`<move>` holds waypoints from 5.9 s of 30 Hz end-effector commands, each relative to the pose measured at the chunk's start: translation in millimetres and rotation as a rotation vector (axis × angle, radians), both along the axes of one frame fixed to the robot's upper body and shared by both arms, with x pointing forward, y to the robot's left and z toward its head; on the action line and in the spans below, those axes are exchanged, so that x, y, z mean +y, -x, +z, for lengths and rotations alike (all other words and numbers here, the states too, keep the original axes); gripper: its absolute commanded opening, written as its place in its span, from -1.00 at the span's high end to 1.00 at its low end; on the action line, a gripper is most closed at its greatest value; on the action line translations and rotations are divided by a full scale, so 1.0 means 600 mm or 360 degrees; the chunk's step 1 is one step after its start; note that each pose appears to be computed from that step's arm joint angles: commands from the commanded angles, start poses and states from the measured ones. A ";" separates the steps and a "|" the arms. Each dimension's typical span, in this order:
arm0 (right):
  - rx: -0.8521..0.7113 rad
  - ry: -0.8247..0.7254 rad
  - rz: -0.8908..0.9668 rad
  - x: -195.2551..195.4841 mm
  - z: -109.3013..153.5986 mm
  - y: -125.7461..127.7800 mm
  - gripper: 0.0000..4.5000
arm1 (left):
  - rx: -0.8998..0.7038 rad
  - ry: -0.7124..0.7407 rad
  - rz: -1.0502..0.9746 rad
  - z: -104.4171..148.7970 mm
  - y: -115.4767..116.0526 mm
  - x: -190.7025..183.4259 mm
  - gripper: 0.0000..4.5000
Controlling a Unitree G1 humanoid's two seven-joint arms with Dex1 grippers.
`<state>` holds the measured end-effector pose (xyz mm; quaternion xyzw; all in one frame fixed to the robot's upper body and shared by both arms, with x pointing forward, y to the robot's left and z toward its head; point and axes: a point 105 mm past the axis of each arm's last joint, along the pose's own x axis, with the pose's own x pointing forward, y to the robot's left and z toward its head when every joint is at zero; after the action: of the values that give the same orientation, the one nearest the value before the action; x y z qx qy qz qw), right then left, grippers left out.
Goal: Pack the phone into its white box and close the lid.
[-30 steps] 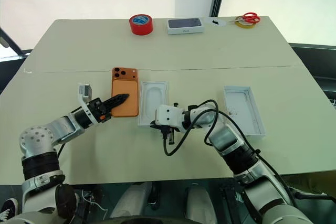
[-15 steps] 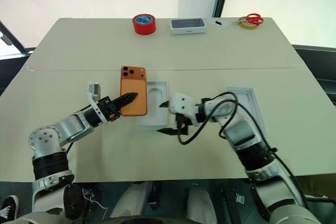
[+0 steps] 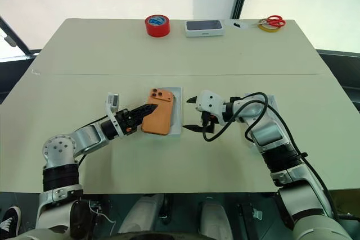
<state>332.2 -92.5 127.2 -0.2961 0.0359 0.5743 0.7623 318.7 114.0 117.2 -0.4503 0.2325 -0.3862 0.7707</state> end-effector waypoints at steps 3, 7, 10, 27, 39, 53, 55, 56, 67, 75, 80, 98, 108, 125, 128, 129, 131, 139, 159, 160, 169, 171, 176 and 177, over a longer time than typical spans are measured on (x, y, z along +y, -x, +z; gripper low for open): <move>-0.0103 -0.0056 0.0011 0.014 0.023 -0.005 -1.00 | -0.0084 -0.0104 -0.0027 0.016 -0.008 -0.001 -0.90; -0.0106 -0.0059 0.0003 0.013 0.023 -0.006 -1.00 | -0.0121 -0.0128 -0.0021 0.022 -0.007 0.008 -0.90; -0.0118 -0.0051 -0.0011 0.010 0.021 -0.008 -1.00 | -0.0144 -0.0166 0.0005 0.024 -0.001 0.020 -0.90; -0.0350 0.0208 -0.0259 -0.012 -0.009 -0.073 0.72 | -0.0698 -0.1299 0.0162 -0.021 -0.040 0.078 0.82; -0.0288 0.0247 -0.0200 -0.025 -0.017 -0.050 0.72 | -0.0917 -0.1279 -0.0338 -0.056 -0.037 -0.080 0.98; -0.0169 0.0493 -0.0451 -0.185 -0.026 0.017 0.72 | -0.1083 -0.1101 -0.0624 -0.048 -0.025 -0.205 0.98; -0.0134 0.0517 -0.0480 -0.203 -0.027 0.024 0.72 | -0.1085 -0.1084 -0.0630 -0.046 -0.027 -0.212 0.98; -0.0119 0.0525 -0.0484 -0.209 -0.027 0.027 0.72 | -0.1088 -0.1083 -0.0633 -0.045 -0.028 -0.214 0.98; -0.0134 0.0485 -0.0716 -0.270 0.004 0.020 0.72 | -0.1073 -0.1129 -0.0578 -0.051 -0.036 -0.162 0.98; -0.0056 0.0341 -0.0748 -0.279 0.022 0.040 0.72 | -0.1125 -0.1165 -0.0470 -0.029 -0.048 -0.108 0.98; 0.0234 0.0041 -0.0924 -0.285 0.047 0.048 0.11 | -0.1326 -0.1059 -0.0530 0.025 -0.044 -0.073 0.75; 0.0891 -0.0086 -0.1716 -0.265 0.018 0.105 -1.00 | -0.2007 -0.1125 -0.0579 0.092 0.023 0.067 -0.99; 0.0986 0.0027 -0.1823 -0.264 0.007 0.083 -1.00 | -0.2118 -0.1074 -0.0764 0.084 0.051 0.054 -0.99; 0.1043 -0.0012 -0.1959 -0.250 -0.022 0.062 0.95 | -0.2132 -0.1078 -0.0680 0.086 0.058 0.046 -1.00; 0.1001 -0.0059 -0.2013 -0.253 -0.012 0.048 0.98 | -0.2116 -0.1082 -0.0675 0.086 0.055 0.046 -1.00; 0.0990 -0.0076 -0.2026 -0.253 -0.008 0.043 0.98 | -0.2111 -0.1088 -0.0675 0.085 0.054 0.046 -1.00; 0.0901 -0.0080 -0.2016 -0.249 0.008 0.033 0.98 | -0.2070 -0.1096 -0.0674 0.083 0.048 0.048 -1.00; 0.0481 -0.0627 -0.1571 -0.158 0.111 -0.026 1.00 | -0.1895 -0.1008 -0.0517 0.082 0.033 0.042 0.48; 0.1806 -0.1505 -0.0383 0.068 0.123 0.136 1.00 | -0.1712 -0.0897 -0.0148 0.077 0.027 0.012 0.98; 0.1832 -0.1494 -0.0369 0.069 0.122 0.142 1.00 | -0.1711 -0.0895 -0.0147 0.076 0.026 0.010 0.98; 0.1987 -0.1439 -0.0612 0.059 0.071 0.117 1.00 | -0.1679 -0.0865 -0.0246 0.041 0.046 -0.033 0.98; 0.1991 -0.1429 -0.0652 0.062 0.061 0.110 1.00 | -0.1668 -0.0880 -0.0257 0.029 0.045 -0.041 0.98; 0.1979 -0.1467 -0.0739 0.058 0.051 0.089 1.00 | -0.1624 -0.0851 -0.0271 0.010 0.040 -0.064 0.98; 0.1978 -0.1470 -0.0741 0.056 0.050 0.089 1.00 | -0.1618 -0.0850 -0.0274 0.007 0.038 -0.067 0.98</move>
<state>277.8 -58.5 149.6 0.4369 0.2890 0.4078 0.7479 294.9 79.1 114.6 0.0102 -0.0222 -0.5391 0.8419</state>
